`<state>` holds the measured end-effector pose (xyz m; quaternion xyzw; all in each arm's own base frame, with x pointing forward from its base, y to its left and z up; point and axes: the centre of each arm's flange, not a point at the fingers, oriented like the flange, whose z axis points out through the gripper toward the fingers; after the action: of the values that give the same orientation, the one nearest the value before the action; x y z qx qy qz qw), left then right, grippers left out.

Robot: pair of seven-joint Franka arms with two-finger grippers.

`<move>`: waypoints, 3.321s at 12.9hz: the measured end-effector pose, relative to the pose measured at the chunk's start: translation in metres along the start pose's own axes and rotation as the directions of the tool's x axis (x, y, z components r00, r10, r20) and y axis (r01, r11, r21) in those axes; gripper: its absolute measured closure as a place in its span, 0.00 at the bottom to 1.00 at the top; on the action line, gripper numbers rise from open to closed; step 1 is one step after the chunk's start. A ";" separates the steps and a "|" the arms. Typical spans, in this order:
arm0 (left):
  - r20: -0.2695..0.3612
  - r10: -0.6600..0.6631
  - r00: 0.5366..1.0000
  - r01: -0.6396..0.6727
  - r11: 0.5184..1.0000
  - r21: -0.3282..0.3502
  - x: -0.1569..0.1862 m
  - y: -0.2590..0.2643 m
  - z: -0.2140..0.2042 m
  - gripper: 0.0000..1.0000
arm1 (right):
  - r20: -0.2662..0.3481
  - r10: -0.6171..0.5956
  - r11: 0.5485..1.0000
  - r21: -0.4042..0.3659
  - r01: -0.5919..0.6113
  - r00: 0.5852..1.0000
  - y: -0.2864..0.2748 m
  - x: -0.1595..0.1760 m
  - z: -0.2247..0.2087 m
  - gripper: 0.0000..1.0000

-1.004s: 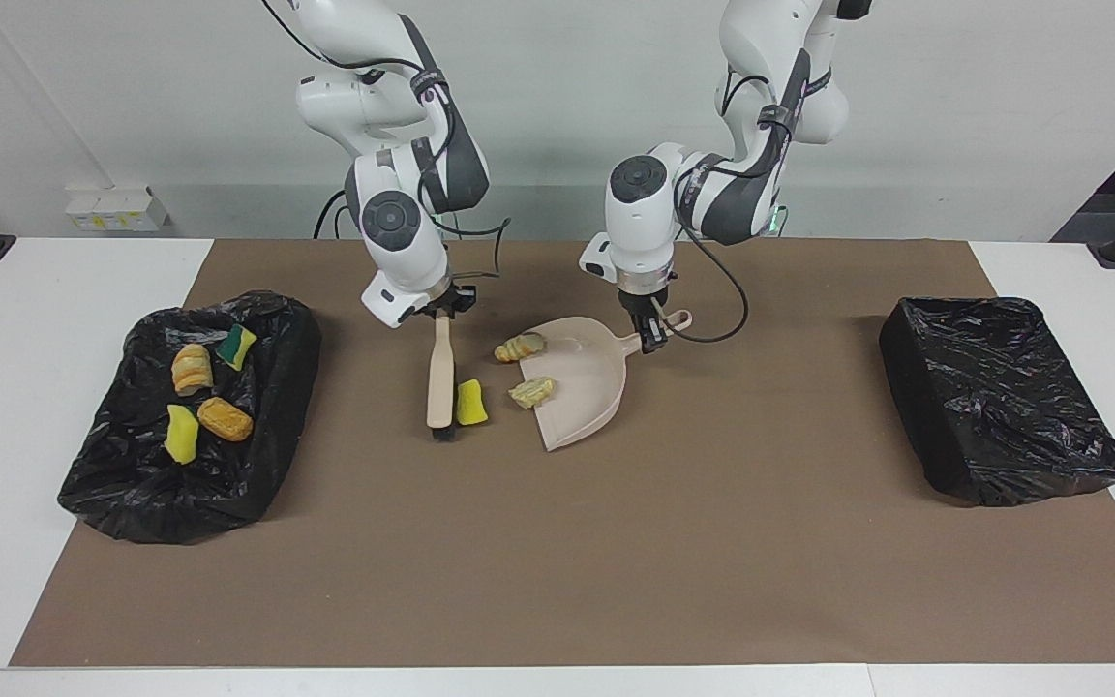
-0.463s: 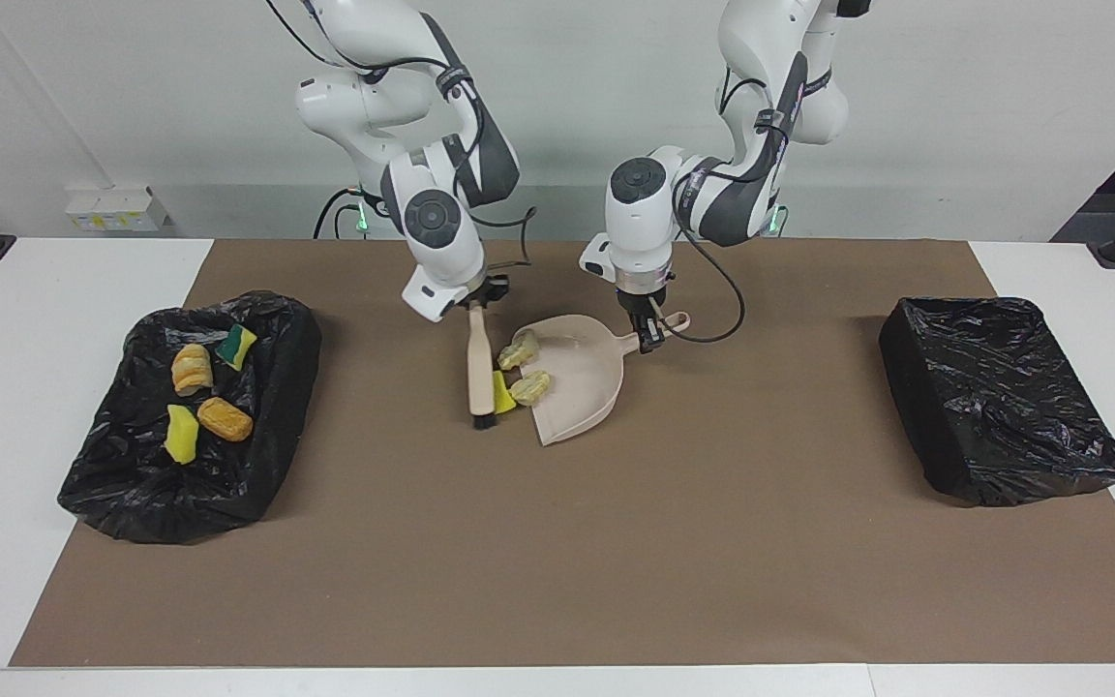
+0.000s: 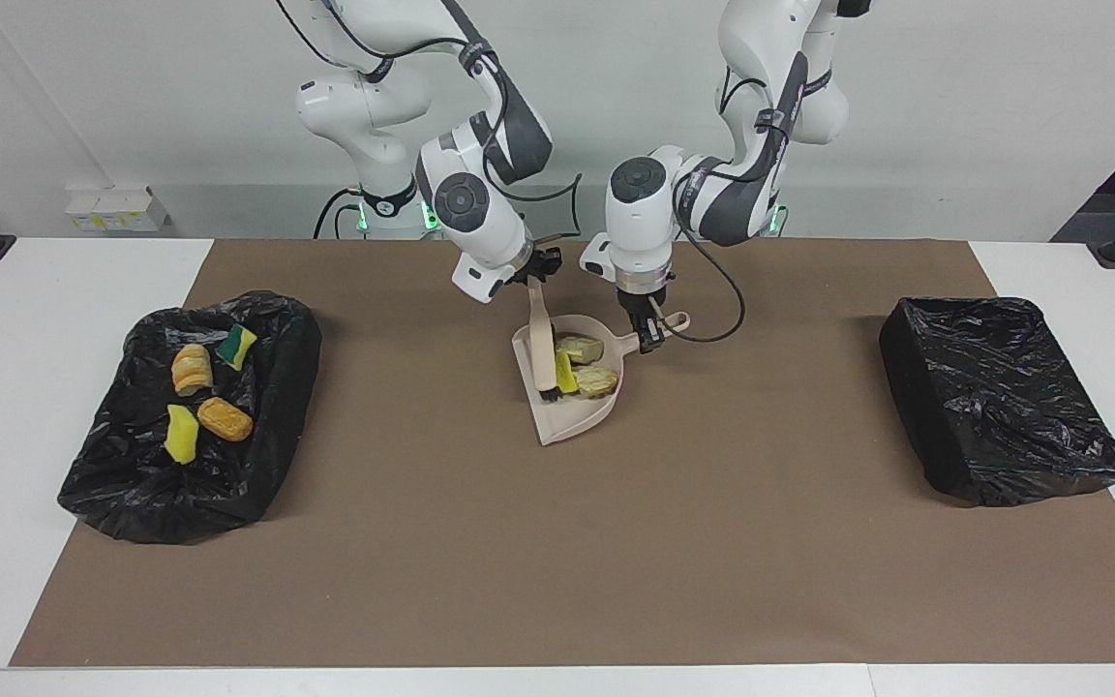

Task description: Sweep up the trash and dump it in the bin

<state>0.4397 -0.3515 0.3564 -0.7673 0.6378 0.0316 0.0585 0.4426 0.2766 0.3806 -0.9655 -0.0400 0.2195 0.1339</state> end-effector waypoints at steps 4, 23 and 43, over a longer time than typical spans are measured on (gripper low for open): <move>-0.001 0.002 1.000 -0.002 1.000 0.001 0.000 0.001 0.001 0.68 | 0.011 0.035 0.998 -0.061 -0.035 0.999 0.027 -0.009 -0.042 0.74; -0.030 0.003 1.000 -0.002 1.000 0.019 -0.001 0.003 0.007 0.68 | 0.082 0.117 0.993 -0.031 -0.115 0.990 -0.045 -0.100 0.051 0.74; -0.065 -0.012 0.998 0.015 0.999 0.049 -0.053 -0.066 0.004 0.68 | -0.121 0.250 0.956 -0.127 -0.265 0.961 -0.083 -0.160 0.025 0.74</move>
<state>0.4945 -0.2875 0.3626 -0.7706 0.6347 -0.0092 0.0569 0.2857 0.3403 0.4477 -0.9797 0.0775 0.1810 0.0372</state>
